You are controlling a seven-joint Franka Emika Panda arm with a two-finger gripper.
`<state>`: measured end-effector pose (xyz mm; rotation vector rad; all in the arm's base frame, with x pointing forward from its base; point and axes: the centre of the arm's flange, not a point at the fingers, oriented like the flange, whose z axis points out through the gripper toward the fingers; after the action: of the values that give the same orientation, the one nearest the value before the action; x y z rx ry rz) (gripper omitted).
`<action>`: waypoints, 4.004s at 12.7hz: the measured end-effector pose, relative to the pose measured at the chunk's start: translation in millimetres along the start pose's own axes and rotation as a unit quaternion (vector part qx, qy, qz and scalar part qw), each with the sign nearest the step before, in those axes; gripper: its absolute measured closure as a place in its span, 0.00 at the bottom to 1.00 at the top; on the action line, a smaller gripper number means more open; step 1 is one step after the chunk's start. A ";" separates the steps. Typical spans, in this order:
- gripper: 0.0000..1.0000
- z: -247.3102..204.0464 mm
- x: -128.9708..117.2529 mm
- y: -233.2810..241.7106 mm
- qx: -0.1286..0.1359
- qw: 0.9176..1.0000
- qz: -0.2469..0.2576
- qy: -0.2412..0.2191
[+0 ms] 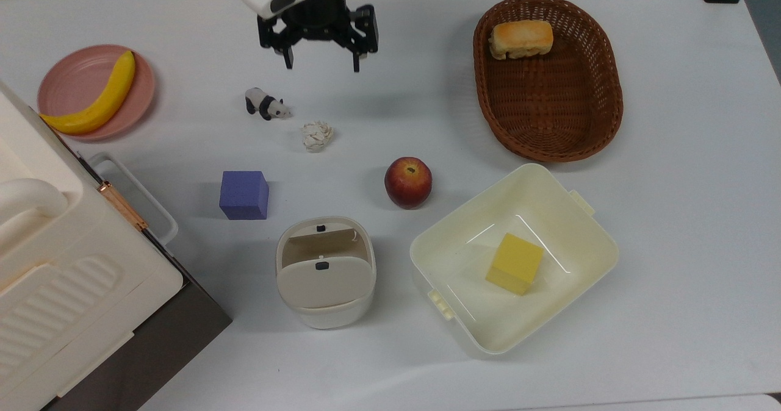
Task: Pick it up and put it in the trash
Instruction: 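Lower the gripper onto the white paper ball and close it, then lift the paper ball and carry it over the white trash bin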
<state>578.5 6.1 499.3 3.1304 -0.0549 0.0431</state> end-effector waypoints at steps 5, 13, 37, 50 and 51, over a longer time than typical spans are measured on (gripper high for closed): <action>0.00 41.9 -7.3 9.6 -0.008 1.000 0.004 -0.014; 0.00 157.8 12.6 6.4 -0.040 0.997 -0.025 -0.067; 0.90 105.2 60.2 11.3 -0.062 0.998 -0.030 0.005; 0.91 26.8 137.6 21.8 0.000 0.975 0.090 0.203; 0.91 28.0 142.3 21.6 0.004 0.972 0.108 0.206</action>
<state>720.6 -20.8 475.5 3.0339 -0.3896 0.6911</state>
